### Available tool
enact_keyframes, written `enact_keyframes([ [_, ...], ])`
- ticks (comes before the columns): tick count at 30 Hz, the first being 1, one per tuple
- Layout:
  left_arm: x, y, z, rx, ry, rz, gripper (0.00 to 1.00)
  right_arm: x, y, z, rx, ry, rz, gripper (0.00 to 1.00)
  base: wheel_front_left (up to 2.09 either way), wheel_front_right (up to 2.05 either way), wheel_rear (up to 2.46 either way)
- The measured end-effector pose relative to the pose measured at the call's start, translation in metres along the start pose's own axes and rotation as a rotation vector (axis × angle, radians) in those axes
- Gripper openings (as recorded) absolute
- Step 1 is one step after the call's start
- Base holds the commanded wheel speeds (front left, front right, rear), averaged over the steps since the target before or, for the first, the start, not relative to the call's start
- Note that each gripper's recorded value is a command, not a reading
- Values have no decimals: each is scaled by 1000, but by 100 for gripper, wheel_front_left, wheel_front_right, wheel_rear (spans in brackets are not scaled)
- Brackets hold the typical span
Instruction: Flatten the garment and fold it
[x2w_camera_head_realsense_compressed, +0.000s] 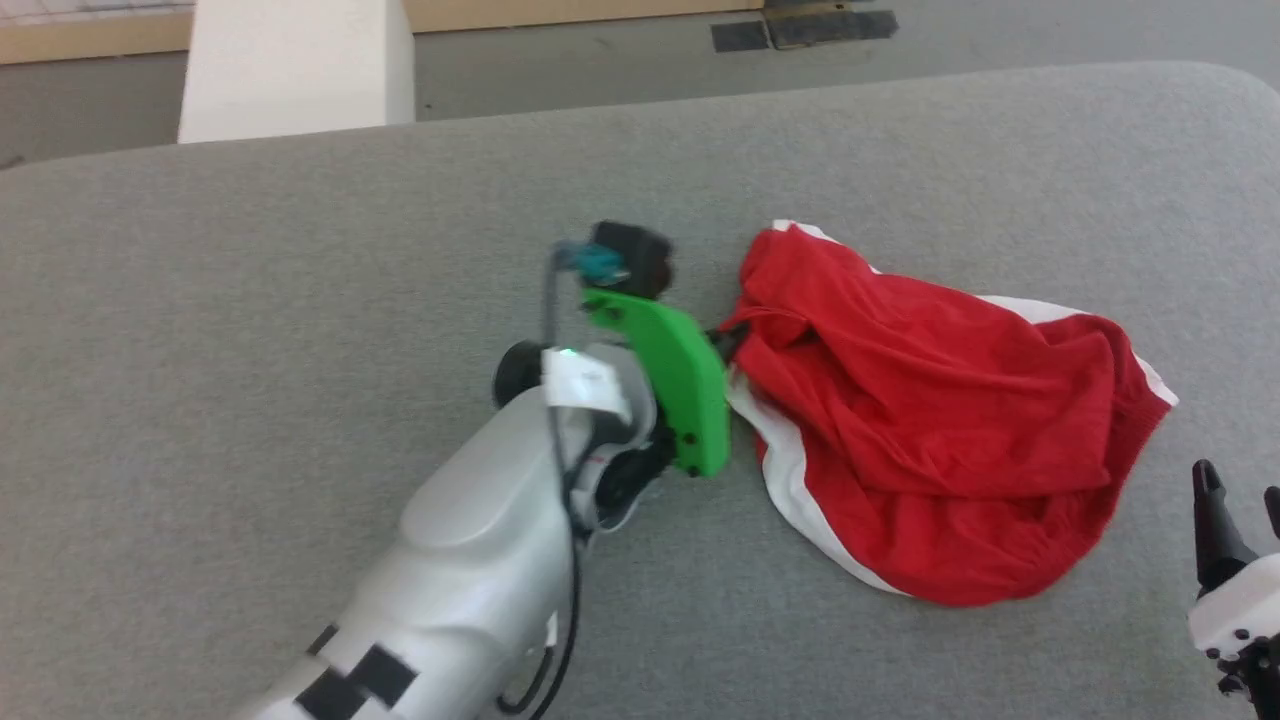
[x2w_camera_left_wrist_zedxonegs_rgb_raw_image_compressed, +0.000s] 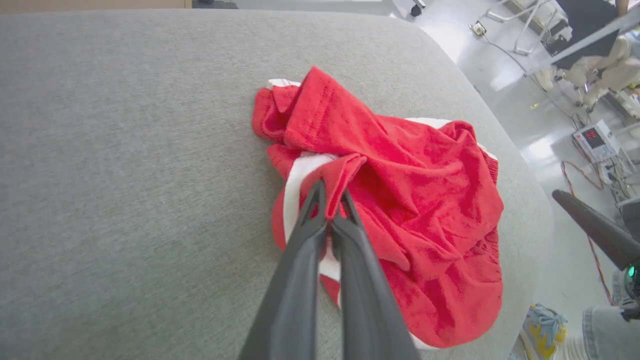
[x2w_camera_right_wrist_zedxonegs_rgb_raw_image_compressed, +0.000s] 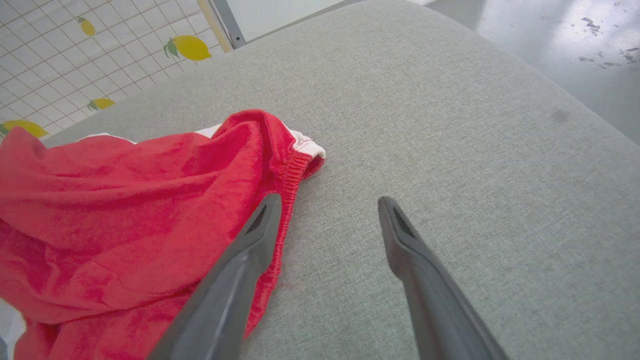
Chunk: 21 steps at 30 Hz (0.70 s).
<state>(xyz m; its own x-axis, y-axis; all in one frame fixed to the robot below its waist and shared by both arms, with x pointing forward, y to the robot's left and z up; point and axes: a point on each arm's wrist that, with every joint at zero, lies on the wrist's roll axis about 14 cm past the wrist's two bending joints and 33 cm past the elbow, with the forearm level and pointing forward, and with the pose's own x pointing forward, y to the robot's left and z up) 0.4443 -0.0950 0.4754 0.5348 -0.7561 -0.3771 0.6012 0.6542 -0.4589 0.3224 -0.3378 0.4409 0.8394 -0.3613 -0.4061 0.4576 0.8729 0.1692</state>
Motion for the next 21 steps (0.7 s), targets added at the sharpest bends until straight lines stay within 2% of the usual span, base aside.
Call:
enact_keyframes([
  [5,-48,66,-10,-203,-128,197,0,6,20,2,-20,4,52,100,0,0,0],
  [6,-88,105,-26,-307,-188,346,0,11,35,1,-31,16,93,100,0,0,0],
  [10,-146,142,-53,-431,-262,533,0,16,62,0,-50,27,161,100,0,0,0],
  [16,-225,165,-107,-572,-294,776,0,22,102,-4,-81,47,263,100,0,0,0],
  [18,-248,166,-125,-618,-297,847,0,22,115,-4,-90,52,297,100,0,0,0],
  [21,-267,157,-149,-673,-280,894,0,21,129,-3,-102,47,331,100,0,0,0],
])
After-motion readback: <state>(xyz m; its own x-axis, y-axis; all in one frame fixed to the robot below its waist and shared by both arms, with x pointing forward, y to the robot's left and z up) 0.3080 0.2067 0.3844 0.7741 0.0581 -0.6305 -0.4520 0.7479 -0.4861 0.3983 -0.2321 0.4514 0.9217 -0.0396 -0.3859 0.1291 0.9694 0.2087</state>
